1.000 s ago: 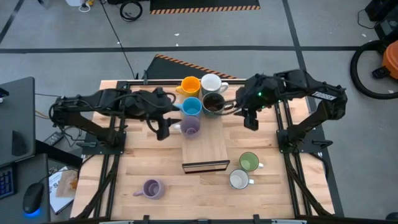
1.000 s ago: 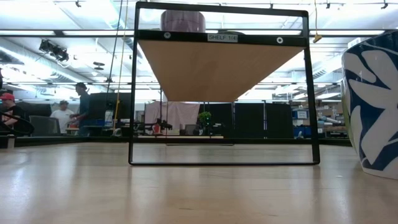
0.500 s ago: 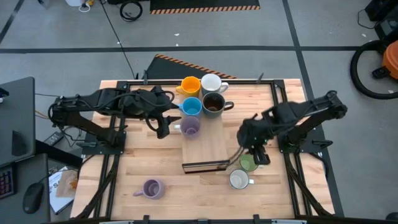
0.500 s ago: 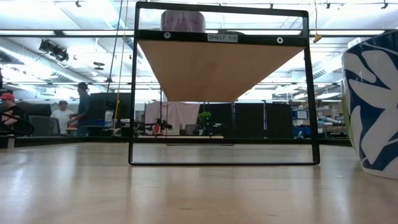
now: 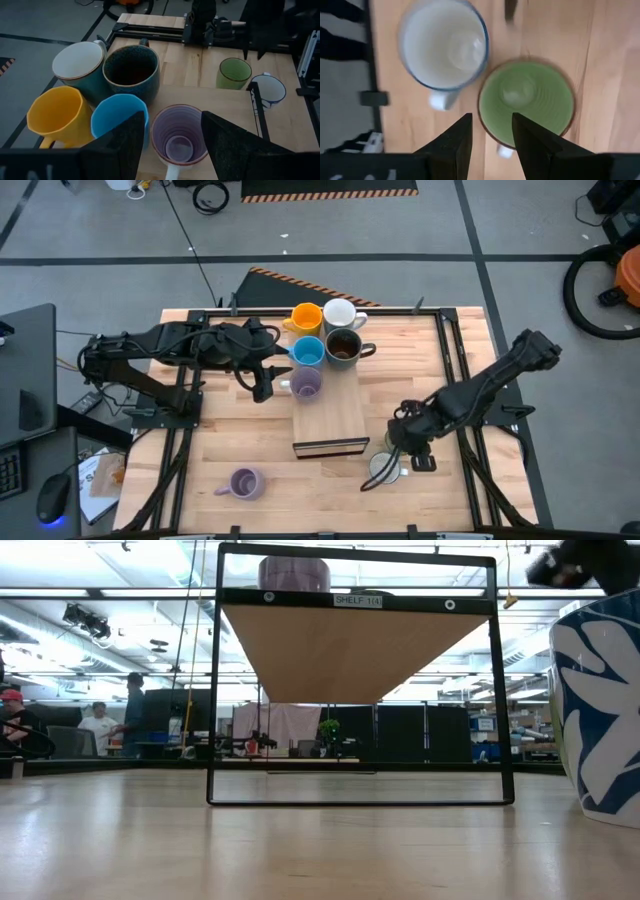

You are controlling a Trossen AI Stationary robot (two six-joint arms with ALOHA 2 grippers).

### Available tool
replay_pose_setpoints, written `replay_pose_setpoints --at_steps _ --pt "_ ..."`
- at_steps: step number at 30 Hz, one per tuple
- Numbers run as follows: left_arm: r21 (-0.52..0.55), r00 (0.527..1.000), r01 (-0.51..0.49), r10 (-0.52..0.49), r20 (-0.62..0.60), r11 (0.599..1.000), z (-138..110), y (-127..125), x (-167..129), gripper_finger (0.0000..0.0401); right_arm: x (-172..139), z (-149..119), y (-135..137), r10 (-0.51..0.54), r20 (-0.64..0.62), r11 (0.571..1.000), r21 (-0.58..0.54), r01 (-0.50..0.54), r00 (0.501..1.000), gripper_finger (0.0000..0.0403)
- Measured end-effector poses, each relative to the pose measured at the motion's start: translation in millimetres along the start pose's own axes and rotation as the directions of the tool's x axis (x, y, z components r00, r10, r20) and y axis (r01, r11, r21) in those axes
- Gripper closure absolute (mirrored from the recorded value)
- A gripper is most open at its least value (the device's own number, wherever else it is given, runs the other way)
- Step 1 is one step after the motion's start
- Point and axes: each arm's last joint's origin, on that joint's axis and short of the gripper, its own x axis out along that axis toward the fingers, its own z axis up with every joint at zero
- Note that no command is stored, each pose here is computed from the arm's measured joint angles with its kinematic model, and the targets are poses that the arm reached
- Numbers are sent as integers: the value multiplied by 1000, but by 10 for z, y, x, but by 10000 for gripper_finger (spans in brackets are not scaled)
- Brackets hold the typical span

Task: Place coffee mugs
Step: Put the green mug on the shelf

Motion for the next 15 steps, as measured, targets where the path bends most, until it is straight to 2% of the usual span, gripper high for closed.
replay_pose_setpoints --at_steps 5,15 --pt "0 1000 0 0 0 1000 0 0 0 197 277 -59 5 -51 -82 997 47 55 995 258" --pt "-1 1000 1 -1 3 1000 4 -2 3 197 408 -63 114 -30 -72 998 45 34 997 258"
